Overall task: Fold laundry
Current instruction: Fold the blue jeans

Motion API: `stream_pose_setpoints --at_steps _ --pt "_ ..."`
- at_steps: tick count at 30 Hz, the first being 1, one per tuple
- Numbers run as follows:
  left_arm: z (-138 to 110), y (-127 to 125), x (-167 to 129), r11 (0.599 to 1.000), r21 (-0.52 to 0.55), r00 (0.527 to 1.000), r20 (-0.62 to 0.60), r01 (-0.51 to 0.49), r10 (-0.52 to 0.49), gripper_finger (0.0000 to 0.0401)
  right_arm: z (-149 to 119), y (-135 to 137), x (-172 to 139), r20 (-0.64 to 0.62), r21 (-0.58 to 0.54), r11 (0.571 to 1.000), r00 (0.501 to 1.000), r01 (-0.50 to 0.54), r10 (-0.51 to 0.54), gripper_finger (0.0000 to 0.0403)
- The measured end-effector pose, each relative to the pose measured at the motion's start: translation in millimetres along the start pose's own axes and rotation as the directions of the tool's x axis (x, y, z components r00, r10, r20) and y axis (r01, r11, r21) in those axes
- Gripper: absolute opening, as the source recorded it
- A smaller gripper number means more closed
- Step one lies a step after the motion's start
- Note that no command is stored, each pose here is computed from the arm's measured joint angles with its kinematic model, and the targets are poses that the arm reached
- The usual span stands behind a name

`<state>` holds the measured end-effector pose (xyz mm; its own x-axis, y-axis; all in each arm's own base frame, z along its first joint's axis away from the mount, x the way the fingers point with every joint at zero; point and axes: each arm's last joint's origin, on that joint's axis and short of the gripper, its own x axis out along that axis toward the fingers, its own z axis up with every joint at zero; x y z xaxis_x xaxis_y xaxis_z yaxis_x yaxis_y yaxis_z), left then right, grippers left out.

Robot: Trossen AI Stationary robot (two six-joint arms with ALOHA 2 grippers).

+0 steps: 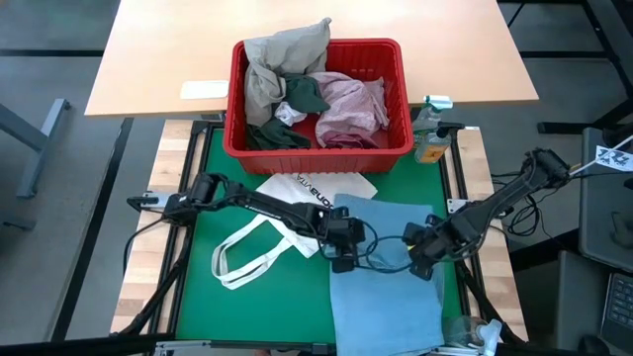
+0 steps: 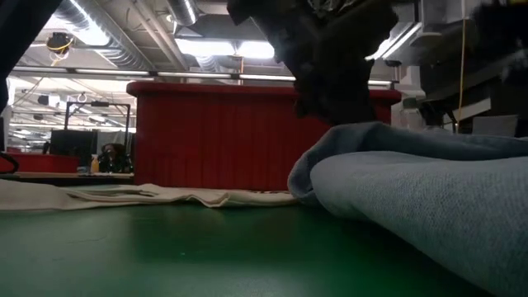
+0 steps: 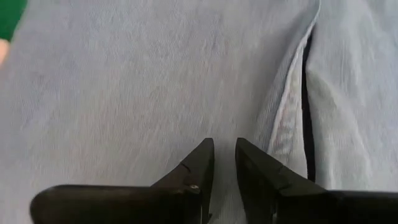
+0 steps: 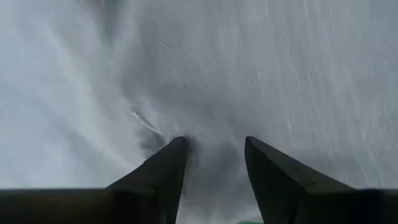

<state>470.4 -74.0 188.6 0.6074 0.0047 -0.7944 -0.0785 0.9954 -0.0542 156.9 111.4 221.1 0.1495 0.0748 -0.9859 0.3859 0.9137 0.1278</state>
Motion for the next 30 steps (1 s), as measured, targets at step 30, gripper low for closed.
stream_pose_setpoints --at_steps 30 --pt "-8.6 -11.2 23.4 0.993 0.121 0.994 -0.109 -0.016 0.029 0.0062 -5.1 -1.4 -7.5 -0.132 0.029 0.999 0.991 -0.015 0.019 0.017"
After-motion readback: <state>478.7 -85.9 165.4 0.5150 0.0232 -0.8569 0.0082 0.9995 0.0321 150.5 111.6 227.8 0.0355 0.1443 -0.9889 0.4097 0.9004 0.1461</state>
